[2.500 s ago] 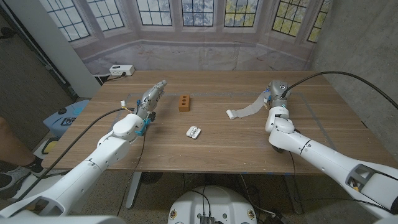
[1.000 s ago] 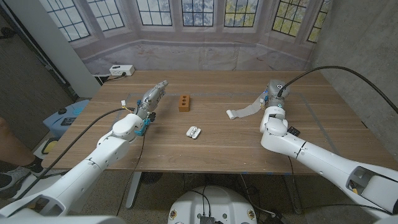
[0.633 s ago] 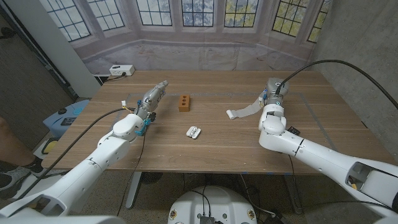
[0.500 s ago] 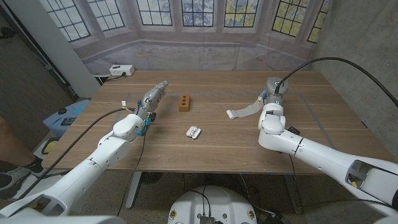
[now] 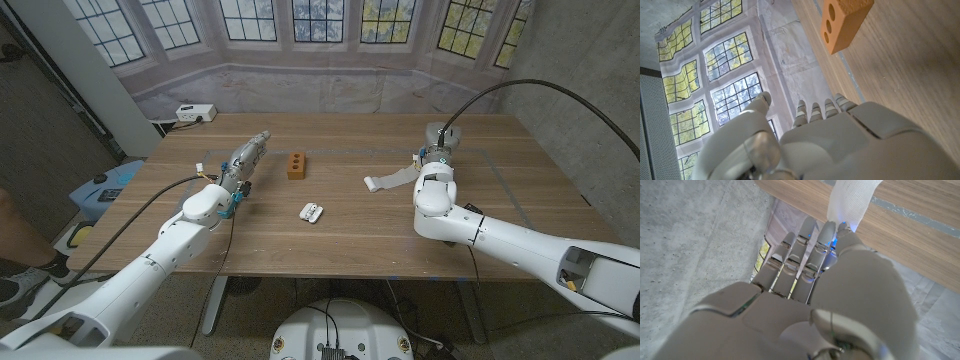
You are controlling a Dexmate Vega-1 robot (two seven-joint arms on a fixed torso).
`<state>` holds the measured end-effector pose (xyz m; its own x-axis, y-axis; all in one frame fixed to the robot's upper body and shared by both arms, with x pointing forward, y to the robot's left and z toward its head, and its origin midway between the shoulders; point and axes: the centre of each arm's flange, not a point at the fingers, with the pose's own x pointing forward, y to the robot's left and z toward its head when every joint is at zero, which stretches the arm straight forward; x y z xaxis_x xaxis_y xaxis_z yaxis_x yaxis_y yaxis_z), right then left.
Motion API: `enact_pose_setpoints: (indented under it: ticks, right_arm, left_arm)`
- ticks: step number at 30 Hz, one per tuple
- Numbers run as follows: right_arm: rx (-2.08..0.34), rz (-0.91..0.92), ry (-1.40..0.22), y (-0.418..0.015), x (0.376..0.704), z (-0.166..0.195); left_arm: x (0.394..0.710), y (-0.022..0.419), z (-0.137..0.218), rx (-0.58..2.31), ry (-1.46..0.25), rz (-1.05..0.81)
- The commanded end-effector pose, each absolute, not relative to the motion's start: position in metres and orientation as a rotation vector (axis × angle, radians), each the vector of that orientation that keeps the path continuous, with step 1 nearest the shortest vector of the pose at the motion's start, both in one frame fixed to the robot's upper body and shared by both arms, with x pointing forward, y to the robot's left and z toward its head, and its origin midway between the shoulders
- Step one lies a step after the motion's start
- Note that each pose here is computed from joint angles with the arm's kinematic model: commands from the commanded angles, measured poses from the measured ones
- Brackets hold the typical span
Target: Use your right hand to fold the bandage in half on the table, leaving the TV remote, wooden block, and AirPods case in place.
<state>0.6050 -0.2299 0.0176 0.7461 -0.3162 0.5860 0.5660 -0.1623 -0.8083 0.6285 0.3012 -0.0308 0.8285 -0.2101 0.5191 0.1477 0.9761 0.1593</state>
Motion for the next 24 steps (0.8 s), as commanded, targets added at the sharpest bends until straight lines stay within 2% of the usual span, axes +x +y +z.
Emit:
enact_pose_setpoints:
  ticks: [1, 24]
  right_arm:
    - [-1.622, -0.799, -0.181, -0.229, 0.606, 0.016]
    - [-1.73, -0.757, -0.15, -0.216, 0.602, 0.015]
  left_arm:
    - [0.631, 0.299, -0.033, 0.108, -0.559, -0.195]
    - [0.629, 0.295, -0.034, 0.102, -0.559, -0.198]
